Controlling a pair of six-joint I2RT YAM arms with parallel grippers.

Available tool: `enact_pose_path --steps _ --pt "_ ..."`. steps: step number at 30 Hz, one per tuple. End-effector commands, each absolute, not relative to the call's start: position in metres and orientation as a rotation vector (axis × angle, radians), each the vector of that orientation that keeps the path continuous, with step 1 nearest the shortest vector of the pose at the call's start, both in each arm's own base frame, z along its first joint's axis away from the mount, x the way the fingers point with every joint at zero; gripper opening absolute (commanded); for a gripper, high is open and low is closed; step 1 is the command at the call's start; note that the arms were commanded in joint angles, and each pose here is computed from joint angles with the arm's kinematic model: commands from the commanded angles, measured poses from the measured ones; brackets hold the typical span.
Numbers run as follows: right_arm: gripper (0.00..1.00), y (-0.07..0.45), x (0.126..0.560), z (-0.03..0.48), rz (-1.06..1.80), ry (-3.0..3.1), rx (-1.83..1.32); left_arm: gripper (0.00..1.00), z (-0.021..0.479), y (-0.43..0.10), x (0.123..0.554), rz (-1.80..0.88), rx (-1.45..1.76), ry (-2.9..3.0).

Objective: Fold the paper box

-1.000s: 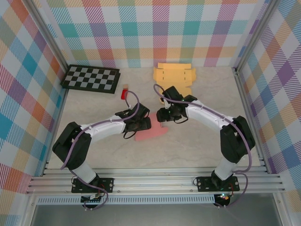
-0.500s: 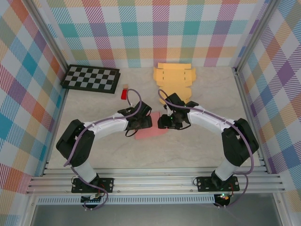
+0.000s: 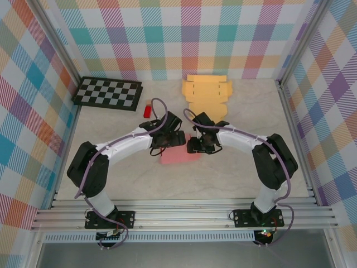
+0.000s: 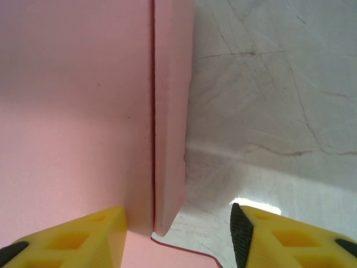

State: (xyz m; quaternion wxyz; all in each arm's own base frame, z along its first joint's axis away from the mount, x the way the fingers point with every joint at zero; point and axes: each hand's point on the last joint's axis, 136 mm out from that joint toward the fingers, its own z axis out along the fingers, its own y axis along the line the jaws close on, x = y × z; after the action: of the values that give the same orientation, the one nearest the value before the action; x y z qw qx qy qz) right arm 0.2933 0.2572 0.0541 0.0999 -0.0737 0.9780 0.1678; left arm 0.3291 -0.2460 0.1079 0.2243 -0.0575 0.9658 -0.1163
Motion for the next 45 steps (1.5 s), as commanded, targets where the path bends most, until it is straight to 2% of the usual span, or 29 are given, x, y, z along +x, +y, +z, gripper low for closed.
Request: enact_pose_path --steps 1,5,9,13,25,28,31,35,38,42,45 --pt "0.53 0.27 0.301 0.055 0.543 2.86 -0.232 0.98 0.131 -0.216 0.322 -0.286 -0.241 2.647" --pt "0.53 0.27 0.298 0.054 0.555 2.861 -0.239 1.0 0.104 -0.204 0.308 -0.449 -0.42 2.701" --pt "0.52 0.268 0.296 0.054 0.547 2.865 -0.244 1.0 0.086 -0.221 0.294 -0.649 -0.585 2.714" --pt "0.52 0.269 0.296 0.056 0.56 2.862 -0.236 1.0 0.077 -0.223 0.283 -0.649 -0.72 2.701" --pt "0.52 0.274 0.295 0.052 0.597 2.87 -0.225 1.0 0.063 -0.242 0.283 -0.687 -0.844 2.682" --pt "0.51 0.274 0.294 0.05 0.606 2.871 -0.22 0.97 0.061 -0.25 0.288 -0.765 -0.872 2.645" --pt "0.51 0.274 0.291 0.046 0.609 2.883 -0.213 0.86 0.065 -0.252 0.291 -0.812 -0.882 2.598" --pt "0.51 0.272 0.289 0.042 0.606 2.891 -0.202 0.78 0.07 -0.243 0.291 -0.743 -0.842 2.594" --pt "0.51 0.271 0.289 0.042 0.598 2.892 -0.203 0.81 0.071 -0.234 0.288 -0.667 -0.797 2.614" --pt "0.51 0.27 0.29 0.042 0.591 2.89 -0.205 0.99 0.072 -0.215 0.283 -0.541 -0.756 2.651" --pt "0.51 0.271 0.29 0.043 0.589 2.885 -0.211 1.0 0.072 -0.21 0.285 -0.571 -0.82 2.631"
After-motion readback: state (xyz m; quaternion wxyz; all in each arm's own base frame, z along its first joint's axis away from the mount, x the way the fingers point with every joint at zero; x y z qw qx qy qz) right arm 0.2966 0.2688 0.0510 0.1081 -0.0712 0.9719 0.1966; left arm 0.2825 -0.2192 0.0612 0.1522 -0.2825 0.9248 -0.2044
